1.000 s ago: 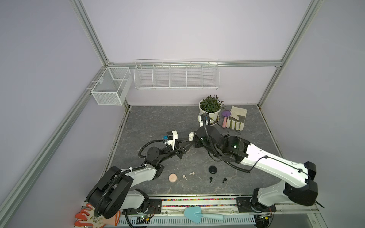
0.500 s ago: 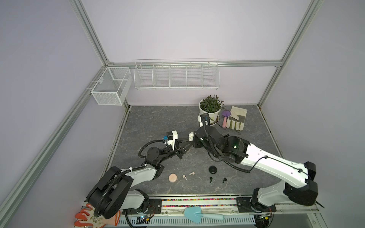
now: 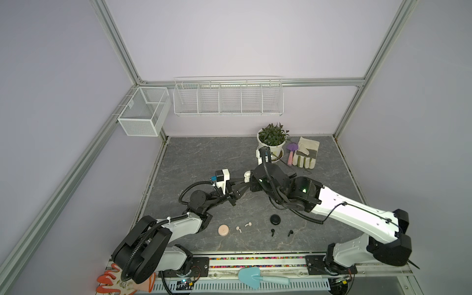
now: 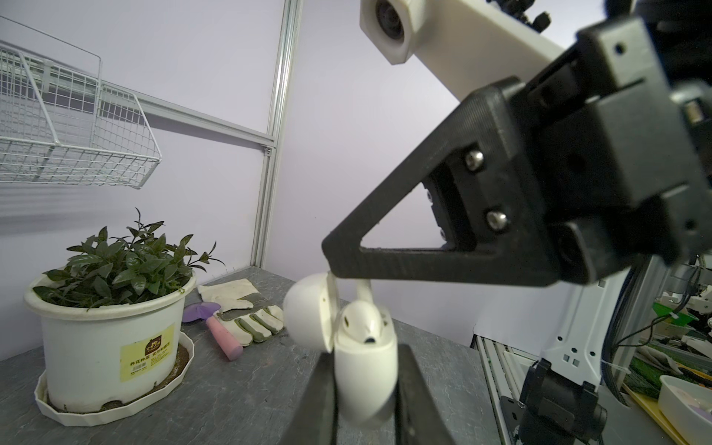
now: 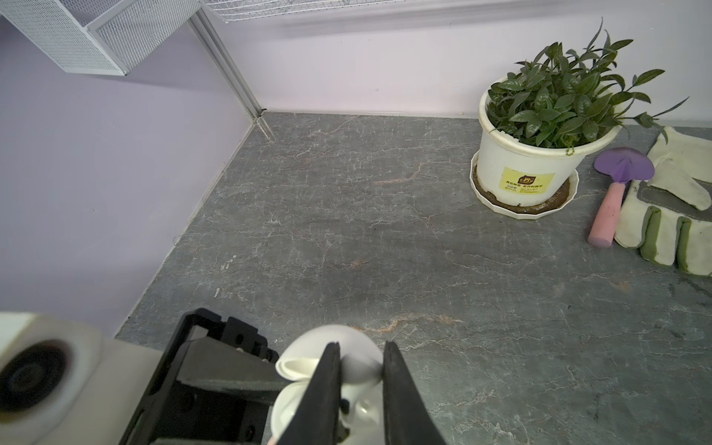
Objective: Insert wireless bluetooth earbuds into charging case
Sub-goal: Insert the wireless bluetooth earbud into the charging case.
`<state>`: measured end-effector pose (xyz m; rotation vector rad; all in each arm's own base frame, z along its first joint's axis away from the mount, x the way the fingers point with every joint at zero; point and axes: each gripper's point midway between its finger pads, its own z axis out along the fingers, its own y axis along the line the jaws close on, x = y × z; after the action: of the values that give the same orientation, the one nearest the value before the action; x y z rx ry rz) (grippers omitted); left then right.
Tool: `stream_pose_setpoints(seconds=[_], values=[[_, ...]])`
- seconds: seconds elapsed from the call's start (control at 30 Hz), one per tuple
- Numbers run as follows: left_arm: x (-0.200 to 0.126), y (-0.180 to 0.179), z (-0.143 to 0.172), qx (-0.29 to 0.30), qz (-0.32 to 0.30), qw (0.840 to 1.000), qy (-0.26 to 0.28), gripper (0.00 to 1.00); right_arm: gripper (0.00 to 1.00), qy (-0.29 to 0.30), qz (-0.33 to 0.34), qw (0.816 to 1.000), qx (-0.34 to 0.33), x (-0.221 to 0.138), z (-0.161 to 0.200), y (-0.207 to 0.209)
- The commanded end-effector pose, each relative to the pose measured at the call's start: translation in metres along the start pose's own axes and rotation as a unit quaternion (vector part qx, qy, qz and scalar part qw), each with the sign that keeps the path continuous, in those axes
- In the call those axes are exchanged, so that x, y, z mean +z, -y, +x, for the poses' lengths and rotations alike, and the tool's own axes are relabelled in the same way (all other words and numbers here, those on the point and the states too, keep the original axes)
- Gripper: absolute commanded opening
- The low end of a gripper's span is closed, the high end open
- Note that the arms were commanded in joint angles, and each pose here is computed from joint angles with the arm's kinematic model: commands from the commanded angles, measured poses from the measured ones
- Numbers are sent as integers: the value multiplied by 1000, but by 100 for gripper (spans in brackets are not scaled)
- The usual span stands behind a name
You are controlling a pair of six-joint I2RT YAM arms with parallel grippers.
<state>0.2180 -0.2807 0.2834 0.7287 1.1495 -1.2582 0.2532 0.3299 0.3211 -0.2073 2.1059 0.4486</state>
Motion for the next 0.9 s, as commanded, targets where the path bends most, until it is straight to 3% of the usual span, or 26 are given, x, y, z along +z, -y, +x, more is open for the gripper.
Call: stream_pose_setpoints(seconds=[0.0, 0.87], values=[[-3, 10, -10, 19, 16, 1000, 16, 0, 21, 26, -15, 999, 13, -13, -18, -6], [-6, 12, -11, 31, 11, 999, 20, 0, 21, -15, -5, 1000, 18, -6, 11, 0]])
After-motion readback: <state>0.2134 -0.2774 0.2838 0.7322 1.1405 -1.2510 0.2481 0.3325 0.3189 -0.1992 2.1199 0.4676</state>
